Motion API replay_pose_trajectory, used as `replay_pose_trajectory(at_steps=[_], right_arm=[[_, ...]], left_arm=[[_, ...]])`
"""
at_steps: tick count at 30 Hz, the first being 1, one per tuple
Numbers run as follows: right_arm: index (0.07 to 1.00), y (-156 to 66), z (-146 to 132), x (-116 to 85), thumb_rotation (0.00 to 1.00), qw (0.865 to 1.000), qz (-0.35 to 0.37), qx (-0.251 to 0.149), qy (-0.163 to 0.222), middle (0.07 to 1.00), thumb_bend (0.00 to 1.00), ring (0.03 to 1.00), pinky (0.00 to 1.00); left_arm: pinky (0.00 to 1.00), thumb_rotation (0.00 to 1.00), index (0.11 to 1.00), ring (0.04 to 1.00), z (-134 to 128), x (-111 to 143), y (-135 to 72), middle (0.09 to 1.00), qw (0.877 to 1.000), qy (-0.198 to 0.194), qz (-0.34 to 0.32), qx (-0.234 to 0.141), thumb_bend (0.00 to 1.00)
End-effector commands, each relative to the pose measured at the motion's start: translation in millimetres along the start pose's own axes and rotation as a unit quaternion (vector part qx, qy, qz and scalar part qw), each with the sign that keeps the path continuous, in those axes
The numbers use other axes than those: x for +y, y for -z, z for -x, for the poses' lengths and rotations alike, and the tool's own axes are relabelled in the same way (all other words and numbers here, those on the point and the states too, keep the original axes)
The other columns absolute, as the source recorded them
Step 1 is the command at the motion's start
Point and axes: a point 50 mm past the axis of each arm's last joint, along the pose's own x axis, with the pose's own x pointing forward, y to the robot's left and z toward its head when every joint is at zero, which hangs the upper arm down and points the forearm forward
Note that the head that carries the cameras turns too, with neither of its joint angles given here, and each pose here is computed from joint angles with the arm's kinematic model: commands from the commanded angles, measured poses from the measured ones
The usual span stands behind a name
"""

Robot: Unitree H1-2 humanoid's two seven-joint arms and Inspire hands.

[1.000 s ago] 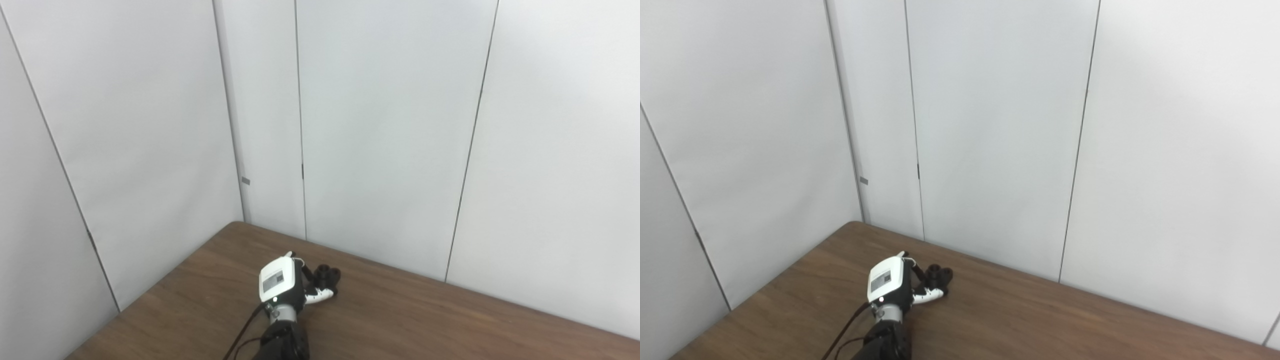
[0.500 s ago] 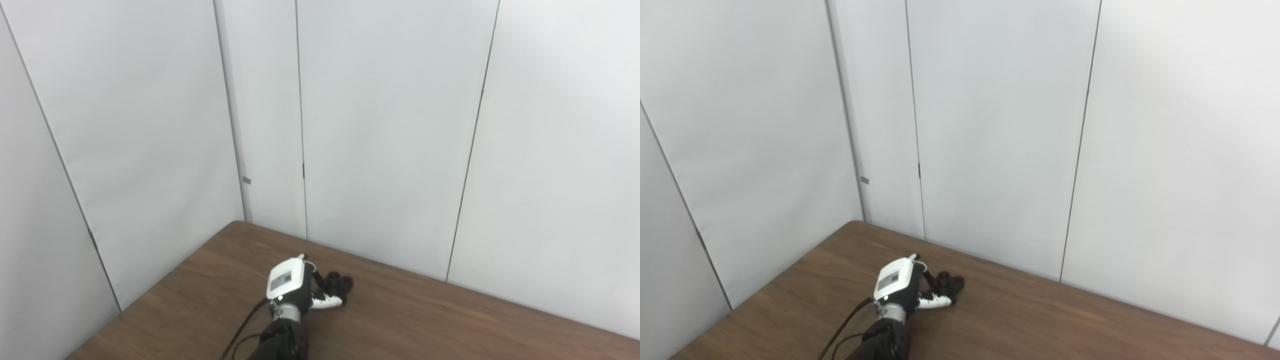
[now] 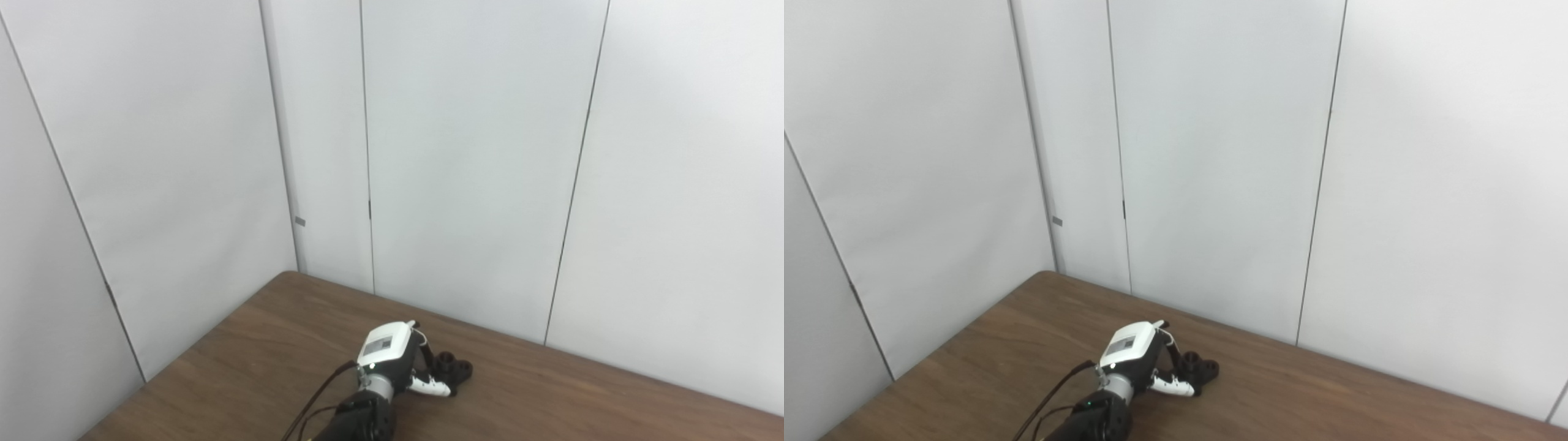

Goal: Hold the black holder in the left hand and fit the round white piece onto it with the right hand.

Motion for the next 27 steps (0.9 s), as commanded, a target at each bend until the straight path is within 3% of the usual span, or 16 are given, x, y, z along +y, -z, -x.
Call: replay_pose_trajectory(at_steps=[1,11,21,27], right_arm=[[1.000,-0.9,5.3,4.0,0.79,1.000,-0.007,-0.005,0.006,1.000,0.75,1.000,1.00],[1.000,-5.9,10.0,10.8,0.81,1.000,0.005,-0.020,0.004,1.000,0.78,1.000,1.00],[1.000,-18.6,15.0,21.4,0.86,0.999,0.041,-0.027,0.015,1.000,0.81,1.000,0.99],[1.000,-24.5,18.5,30.1,0.89,0.998,0.050,-0.035,0.022,1.000,0.77,0.996,0.89]], left_arm=[[0.98,0.05,0.481,0.982,-3.7,19.7,-16.5,0.958,0.999,-0.017,-0.008,-0.050,0.52],[1.00,0.05,0.481,1.000,11.9,14.0,-48.9,0.977,0.989,0.030,-0.033,-0.145,0.52],[1.00,0.05,0.480,1.000,33.4,4.7,-75.0,0.977,0.961,0.087,-0.064,-0.256,0.52],[1.00,0.05,0.481,1.000,46.0,0.9,-84.0,0.980,0.950,0.109,-0.077,-0.283,0.52]])
